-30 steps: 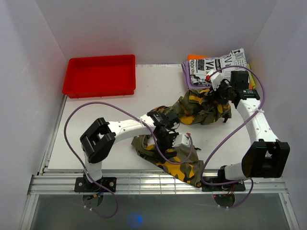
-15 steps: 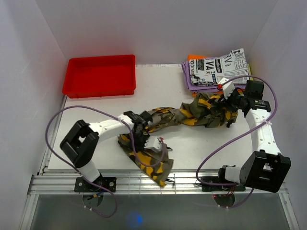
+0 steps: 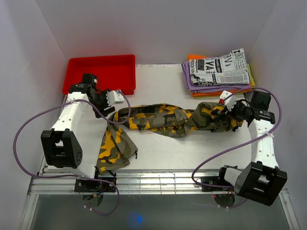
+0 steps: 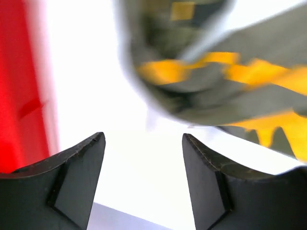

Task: Fold and stack the trousers
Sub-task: Flatten the trousers out

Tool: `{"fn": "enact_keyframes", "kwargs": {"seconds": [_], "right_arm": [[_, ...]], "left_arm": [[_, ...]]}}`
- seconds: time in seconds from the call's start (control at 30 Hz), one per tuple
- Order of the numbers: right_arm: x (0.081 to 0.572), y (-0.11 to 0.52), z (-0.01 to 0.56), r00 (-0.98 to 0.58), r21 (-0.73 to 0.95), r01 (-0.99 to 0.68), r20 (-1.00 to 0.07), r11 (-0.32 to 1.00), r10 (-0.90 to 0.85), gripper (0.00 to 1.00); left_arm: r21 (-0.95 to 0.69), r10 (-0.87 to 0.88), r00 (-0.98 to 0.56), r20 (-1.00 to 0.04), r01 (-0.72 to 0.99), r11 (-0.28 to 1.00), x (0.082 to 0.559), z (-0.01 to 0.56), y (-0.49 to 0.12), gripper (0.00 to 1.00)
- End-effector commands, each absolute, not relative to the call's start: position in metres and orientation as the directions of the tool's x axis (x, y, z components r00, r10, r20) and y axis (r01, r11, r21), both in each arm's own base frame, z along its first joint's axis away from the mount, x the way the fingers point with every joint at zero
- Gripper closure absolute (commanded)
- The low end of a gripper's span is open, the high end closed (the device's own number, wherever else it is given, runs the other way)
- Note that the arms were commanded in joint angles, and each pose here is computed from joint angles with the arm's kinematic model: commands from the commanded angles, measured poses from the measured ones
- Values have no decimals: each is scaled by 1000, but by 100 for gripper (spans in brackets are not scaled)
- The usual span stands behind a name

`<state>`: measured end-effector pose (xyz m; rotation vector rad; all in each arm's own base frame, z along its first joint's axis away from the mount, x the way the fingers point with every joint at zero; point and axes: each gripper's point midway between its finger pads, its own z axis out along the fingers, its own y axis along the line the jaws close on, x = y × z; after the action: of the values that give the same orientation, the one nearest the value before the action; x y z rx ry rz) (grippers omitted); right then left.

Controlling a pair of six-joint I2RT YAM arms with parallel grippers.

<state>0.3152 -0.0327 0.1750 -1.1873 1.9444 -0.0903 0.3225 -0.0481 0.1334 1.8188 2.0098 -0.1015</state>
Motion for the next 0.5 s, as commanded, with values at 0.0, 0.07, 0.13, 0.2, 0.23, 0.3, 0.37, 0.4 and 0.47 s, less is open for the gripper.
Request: {"fn": "enact_keyframes", "kwargs": {"seconds": [0.0, 0.07, 0.13, 0.2, 0.23, 0.3, 0.37, 0.4, 0.47], "right_arm": [[307, -36, 183, -76, -564, -713, -528, 416, -846, 92], [300, -43, 177, -74, -581, -711, -498, 395, -864, 92], [292, -47, 170, -51, -587, -731, -459, 346, -887, 92], [288, -56, 166, -56, -592, -734, -436, 333, -898, 92], [285, -58, 160, -64, -581, -742, -433, 333, -899, 92], [282, -61, 154, -77, -571, -748, -431, 338, -899, 92], [280, -58, 150, -78, -552, -761, -445, 342, -892, 92], [278, -56, 148, -79, -539, -770, -449, 340, -890, 92], [274, -53, 146, -69, -526, -784, -454, 330, -888, 92]], "left_arm": [[137, 803, -299, -515, 896, 422, 338, 163, -31, 23], [64, 698, -446, -560, 817, 573, 348, 166, -10, 23], [-7, 616, -534, -579, 759, 651, 351, 166, -4, 22], [-81, 529, -611, -589, 696, 713, 355, 161, -6, 18], [-98, 494, -636, -593, 666, 739, 358, 158, -7, 18], [-151, 391, -694, -604, 581, 799, 371, 147, -10, 18], [-204, 320, -728, -607, 531, 822, 384, 139, -13, 22], [-251, 254, -762, -596, 477, 842, 400, 129, -15, 24], [-269, 205, -798, -567, 414, 870, 418, 114, -13, 27]]}}
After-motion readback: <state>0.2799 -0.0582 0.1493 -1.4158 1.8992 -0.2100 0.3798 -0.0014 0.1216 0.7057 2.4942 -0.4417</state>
